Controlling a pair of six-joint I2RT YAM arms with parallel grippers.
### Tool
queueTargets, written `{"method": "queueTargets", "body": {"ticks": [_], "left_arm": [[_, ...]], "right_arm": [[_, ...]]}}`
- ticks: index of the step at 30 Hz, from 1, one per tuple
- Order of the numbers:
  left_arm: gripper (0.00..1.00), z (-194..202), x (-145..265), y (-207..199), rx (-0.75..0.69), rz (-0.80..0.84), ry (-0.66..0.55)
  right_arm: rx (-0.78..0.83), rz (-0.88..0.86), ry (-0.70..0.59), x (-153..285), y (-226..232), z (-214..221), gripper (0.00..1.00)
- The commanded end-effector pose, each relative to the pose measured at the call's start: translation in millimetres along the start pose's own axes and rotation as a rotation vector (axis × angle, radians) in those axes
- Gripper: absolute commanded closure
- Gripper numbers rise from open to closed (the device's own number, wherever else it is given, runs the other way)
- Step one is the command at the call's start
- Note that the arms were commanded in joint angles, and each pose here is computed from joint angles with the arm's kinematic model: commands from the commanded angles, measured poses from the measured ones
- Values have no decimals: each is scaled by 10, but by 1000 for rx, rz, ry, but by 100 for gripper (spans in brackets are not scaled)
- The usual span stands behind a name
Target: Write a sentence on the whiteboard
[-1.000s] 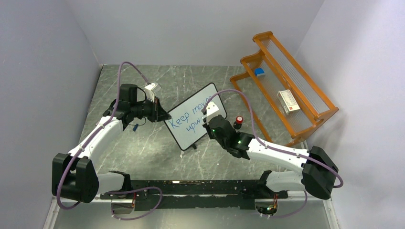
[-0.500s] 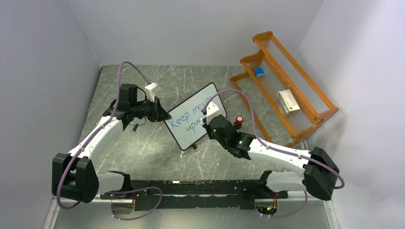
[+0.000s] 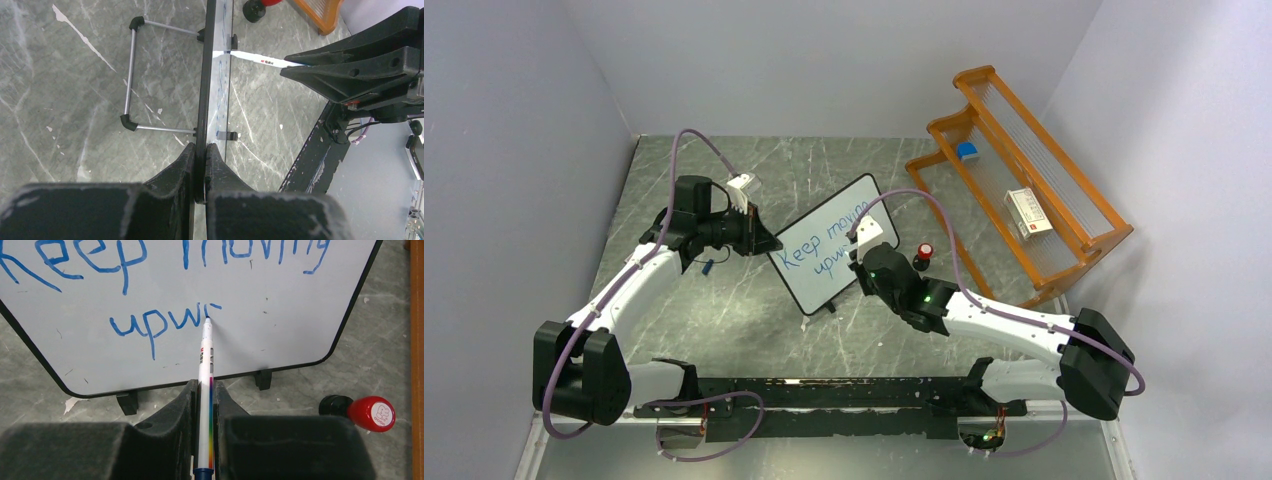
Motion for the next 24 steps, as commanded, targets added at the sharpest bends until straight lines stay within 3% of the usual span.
{"method": "queueTargets", "body": {"ticks": [1,24], "left_arm": [[95,254,-52,175,30,-144,127],[95,254,-53,172,29,-139,127]], "right_arm": [[3,21,32,-13,-29,90,100],[-16,53,-56,-80,-41,-104,100]]}}
Point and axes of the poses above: each gripper's point midway between its finger pads, its own x axis back along the fingers, its own y axis along the line the jaws close on, z = x × y, the point moved 10 cm from there along x, back along the fingers, and after that the axes turned 7 degrees about -x, right-handed, at the moved point
